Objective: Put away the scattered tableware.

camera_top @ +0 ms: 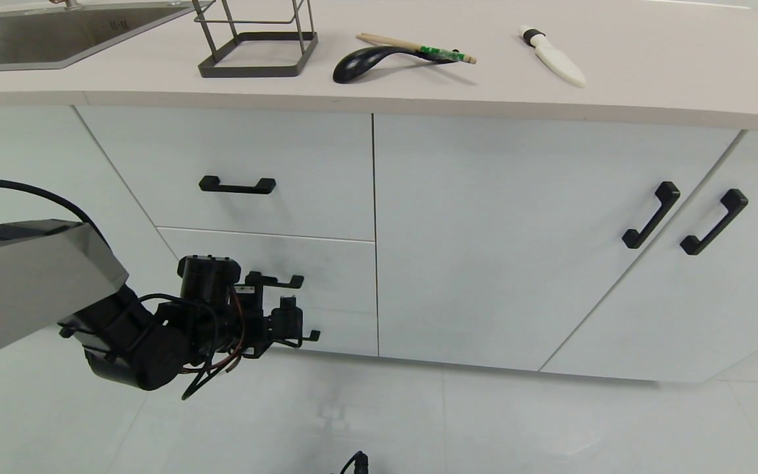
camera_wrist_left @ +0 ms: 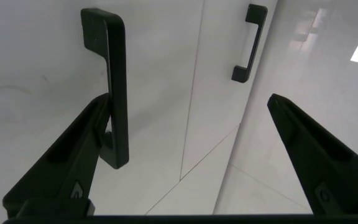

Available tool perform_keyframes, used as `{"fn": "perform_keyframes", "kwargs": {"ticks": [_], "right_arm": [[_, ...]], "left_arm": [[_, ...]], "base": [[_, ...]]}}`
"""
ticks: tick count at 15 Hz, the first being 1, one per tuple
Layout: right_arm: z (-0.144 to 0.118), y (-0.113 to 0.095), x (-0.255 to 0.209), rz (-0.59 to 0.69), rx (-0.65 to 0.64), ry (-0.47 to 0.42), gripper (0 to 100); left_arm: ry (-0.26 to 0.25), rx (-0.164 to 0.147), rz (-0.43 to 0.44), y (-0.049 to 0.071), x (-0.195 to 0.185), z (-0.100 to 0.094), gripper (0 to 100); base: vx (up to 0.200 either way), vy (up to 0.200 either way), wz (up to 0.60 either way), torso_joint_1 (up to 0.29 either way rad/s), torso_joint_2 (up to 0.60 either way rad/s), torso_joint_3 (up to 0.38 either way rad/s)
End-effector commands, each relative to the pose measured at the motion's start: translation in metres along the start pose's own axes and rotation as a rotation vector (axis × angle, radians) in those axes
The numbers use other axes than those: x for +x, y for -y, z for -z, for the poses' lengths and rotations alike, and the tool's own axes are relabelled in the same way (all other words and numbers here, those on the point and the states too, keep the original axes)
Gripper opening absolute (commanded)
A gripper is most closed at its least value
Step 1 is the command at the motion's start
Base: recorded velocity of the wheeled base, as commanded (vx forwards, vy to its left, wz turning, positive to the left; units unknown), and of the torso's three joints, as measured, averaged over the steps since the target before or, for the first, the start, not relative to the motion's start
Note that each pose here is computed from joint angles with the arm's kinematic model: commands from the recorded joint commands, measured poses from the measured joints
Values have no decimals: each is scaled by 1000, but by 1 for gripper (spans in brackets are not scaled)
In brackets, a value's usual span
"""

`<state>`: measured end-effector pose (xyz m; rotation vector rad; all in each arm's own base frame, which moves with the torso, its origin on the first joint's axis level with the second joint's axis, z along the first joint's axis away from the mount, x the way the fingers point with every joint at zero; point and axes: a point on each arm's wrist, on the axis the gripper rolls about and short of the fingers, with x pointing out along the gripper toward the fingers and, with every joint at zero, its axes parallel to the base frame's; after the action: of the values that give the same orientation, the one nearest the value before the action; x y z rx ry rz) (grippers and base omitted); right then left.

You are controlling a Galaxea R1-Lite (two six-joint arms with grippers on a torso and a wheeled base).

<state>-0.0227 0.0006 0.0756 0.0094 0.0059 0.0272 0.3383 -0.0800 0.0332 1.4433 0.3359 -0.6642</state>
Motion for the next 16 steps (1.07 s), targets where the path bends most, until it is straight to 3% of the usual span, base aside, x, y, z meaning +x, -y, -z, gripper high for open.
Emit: {"fn": "perform_keyframes", "kwargs": {"ticks": [1,8,10,12,14,15,16], "right_arm": [[0,0,0,0,0,-2,0],[0,0,0,0,0,-2,0],[0,0,0,0,0,-2,0],[0,0,0,0,0,-2,0],[0,0,0,-2,0,-2,0],[0,0,0,-2,0,-2,0],[0,0,0,-2,0,-2,0]], "left_arm": [[-1,-1,3,0,-5,0,100],[6,4,16,4,-14,-3,100],[25,18,-13,0,-33,-10,100],[97,47,-100,-14,-71,-29,100],[195,75,-122,-4,-124,-53,100],[256,61,-101,2,-147,-66,100],[275,49,-90,3,-157,-70,100]], "base": [[0,0,0,0,0,0],[0,0,0,0,0,0],[0,0,0,0,0,0],[0,0,0,0,0,0],[0,0,0,0,0,0],[0,0,0,0,0,0],[0,0,0,0,0,0]]}}
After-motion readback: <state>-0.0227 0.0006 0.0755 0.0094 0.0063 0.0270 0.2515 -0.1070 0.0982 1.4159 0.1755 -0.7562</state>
